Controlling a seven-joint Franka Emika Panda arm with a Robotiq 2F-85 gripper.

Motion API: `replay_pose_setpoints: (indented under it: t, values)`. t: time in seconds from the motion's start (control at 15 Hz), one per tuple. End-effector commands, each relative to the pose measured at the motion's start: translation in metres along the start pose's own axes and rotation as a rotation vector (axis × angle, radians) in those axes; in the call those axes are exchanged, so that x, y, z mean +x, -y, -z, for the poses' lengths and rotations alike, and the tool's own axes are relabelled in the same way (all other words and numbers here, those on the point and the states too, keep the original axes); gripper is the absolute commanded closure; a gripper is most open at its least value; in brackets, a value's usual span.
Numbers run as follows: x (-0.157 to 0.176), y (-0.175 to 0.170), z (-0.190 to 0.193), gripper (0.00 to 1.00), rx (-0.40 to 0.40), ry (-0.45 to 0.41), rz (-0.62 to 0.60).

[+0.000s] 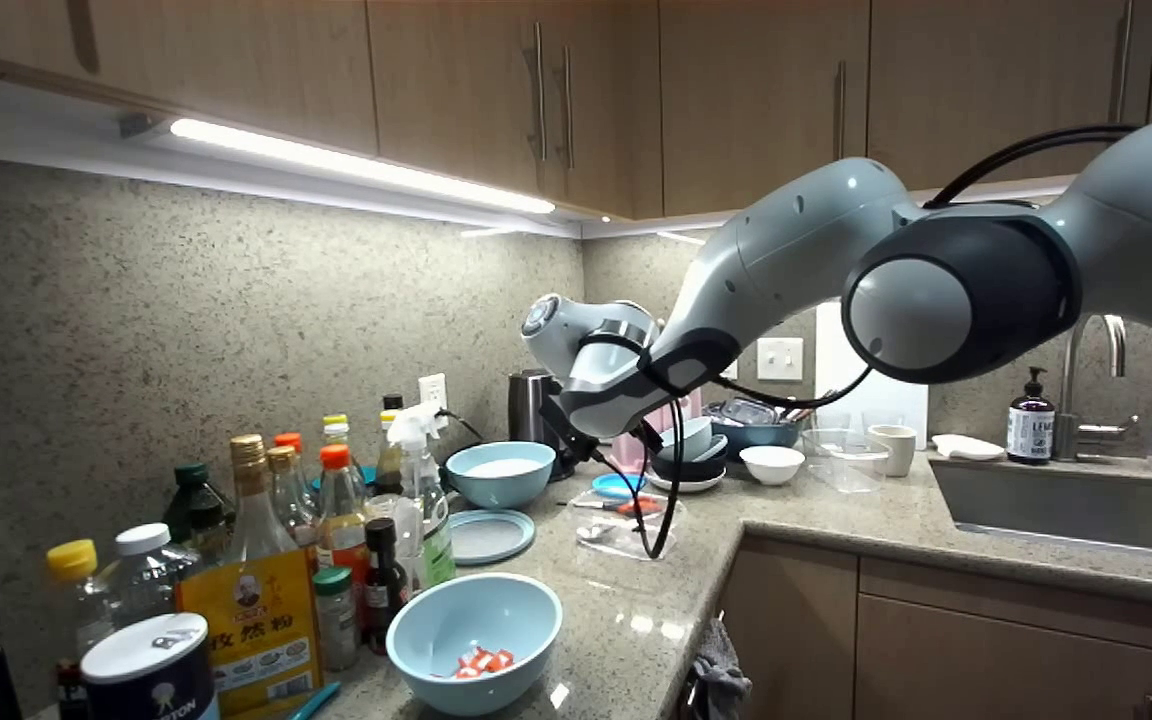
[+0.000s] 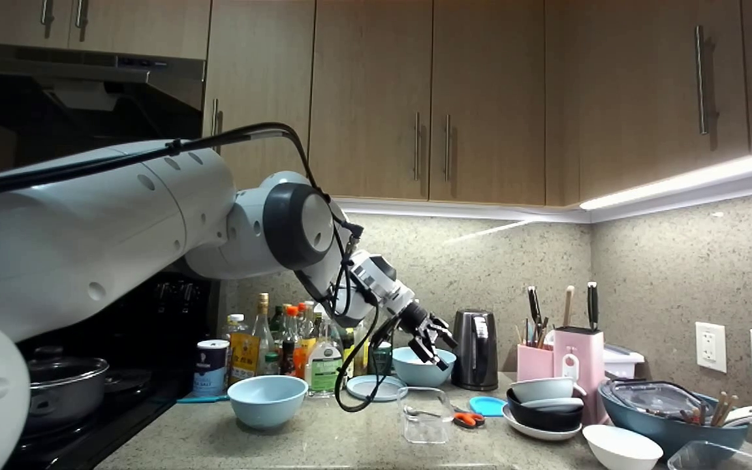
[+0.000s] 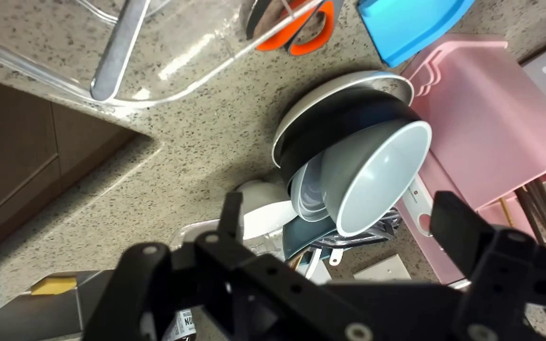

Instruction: Move the spoon from the blue bowl to the clear bowl

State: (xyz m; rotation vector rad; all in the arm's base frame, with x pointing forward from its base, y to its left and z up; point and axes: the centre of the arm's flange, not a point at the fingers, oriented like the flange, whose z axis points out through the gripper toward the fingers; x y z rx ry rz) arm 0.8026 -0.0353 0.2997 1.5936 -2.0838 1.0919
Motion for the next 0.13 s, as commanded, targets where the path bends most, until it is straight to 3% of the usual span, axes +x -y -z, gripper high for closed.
replay_pose_setpoints:
  t: [0.0, 0.07]
  values:
    - [0.0, -0.0002, -0.0004, 0.0, -0.001, 0.0, 0.0]
    - [-0.0001, -0.0003, -0.0005, 0.0, -0.001, 0.0, 0.0]
